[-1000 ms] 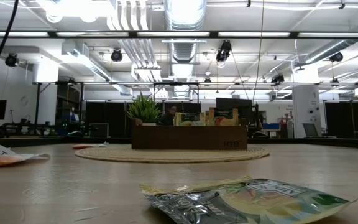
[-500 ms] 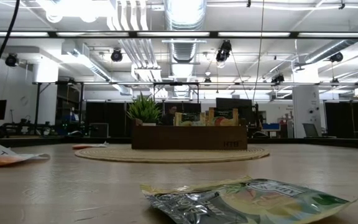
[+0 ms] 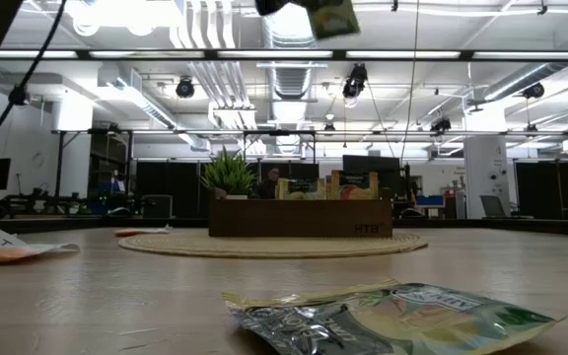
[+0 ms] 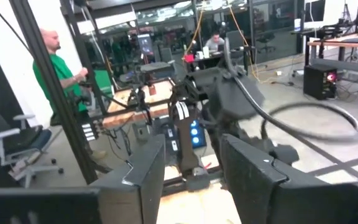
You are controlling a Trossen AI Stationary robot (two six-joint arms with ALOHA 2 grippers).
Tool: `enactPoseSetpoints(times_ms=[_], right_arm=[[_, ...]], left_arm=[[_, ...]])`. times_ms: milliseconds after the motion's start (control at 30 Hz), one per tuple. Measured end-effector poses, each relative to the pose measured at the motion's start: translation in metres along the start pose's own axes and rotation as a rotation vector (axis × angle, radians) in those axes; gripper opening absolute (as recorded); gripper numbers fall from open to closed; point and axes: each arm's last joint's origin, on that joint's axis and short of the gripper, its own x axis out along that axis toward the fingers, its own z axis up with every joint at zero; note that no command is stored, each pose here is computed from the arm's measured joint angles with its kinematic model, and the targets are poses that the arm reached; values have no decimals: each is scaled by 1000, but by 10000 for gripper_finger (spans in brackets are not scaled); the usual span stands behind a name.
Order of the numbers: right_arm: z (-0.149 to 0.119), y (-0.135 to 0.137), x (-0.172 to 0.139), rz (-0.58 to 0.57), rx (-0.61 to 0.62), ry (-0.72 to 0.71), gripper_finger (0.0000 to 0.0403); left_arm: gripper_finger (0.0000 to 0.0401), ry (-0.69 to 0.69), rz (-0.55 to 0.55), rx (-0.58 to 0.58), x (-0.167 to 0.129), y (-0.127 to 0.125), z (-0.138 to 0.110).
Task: Pick & Place Tea
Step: Put the yellow tea bag into the middle section of the wooden organizer
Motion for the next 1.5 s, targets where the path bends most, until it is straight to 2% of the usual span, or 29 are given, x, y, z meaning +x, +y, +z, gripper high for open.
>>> enactPoseSetpoints(times_ms=[200,733,900,1500], right_arm=[[-8,2,5,-11,-29,49,140],[-10,2,6,-18,-24,68,126],[-11,2,6,-20,-10,71,129],[-11,2,6,-21,-13,70,116]], left_arm=[[0,88,6,3,35,7,-13],[0,206,-25,40,104,29,-85],[0,257,-32,17,116,40,-106],[0,226,-82,-12,132,58,-129]])
